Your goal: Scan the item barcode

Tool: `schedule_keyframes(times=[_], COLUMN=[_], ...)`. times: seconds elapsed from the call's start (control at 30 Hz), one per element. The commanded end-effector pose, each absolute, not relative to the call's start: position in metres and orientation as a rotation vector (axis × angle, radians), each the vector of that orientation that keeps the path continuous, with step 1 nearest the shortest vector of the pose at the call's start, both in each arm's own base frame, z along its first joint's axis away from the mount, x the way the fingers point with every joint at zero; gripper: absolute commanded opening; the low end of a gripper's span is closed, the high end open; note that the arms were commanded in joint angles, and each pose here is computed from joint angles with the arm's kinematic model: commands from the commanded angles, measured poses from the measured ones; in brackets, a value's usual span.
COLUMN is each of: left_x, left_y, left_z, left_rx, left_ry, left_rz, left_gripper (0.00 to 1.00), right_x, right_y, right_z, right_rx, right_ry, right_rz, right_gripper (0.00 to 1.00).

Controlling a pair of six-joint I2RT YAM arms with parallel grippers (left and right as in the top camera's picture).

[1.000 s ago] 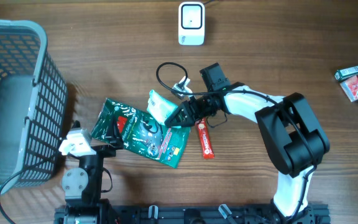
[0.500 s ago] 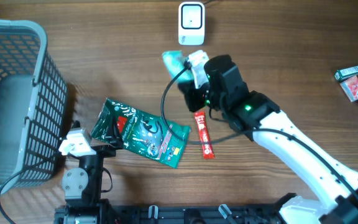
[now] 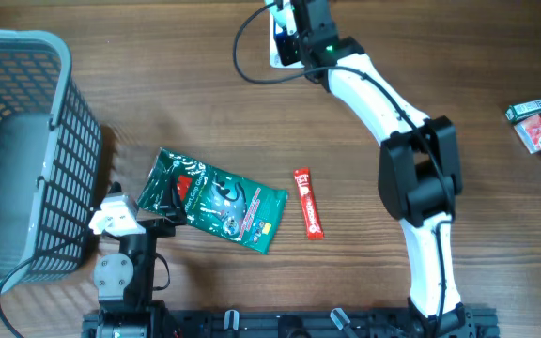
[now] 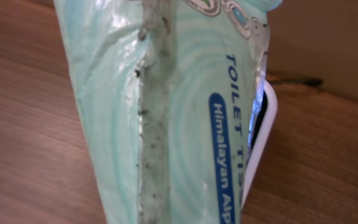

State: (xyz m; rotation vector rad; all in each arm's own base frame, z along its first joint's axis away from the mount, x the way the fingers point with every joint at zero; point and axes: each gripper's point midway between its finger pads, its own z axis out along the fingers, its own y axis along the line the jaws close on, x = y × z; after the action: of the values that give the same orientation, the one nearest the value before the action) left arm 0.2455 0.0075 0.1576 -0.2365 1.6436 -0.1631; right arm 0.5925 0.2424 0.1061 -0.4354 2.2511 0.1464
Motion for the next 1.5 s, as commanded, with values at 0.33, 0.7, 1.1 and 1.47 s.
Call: schedule_keyframes(times=[0.33, 0.7, 1.1, 1.47], left_x=[0.246, 0.246, 0.246, 0.246], left_y=[0.005, 0.005, 0.005, 0.005], left_z=[0.157, 0.157, 0.157, 0.157], left_rx=[-0.211, -0.211, -0.211, -0.211], left_ry=[1.645, 1.645, 1.645, 1.645], left_rz=[-0.158, -0.158, -0.158, -0.158], left_gripper=[1.00, 1.00, 1.00, 1.00], right_x=[0.569, 0.530, 0.498, 0.504], right_y=[0.234, 0.068, -0.196, -0.100], right_z=[0.084, 0.140, 0.028, 0.156], right_rx=[-0.415, -0.071, 0.866, 0.757], right_ry=[2.454, 2.712, 2.645, 2.516], right_rz=[0.181, -0.070, -0.100, 0.007], right_gripper=[0.04, 0.04, 0.43, 1.00])
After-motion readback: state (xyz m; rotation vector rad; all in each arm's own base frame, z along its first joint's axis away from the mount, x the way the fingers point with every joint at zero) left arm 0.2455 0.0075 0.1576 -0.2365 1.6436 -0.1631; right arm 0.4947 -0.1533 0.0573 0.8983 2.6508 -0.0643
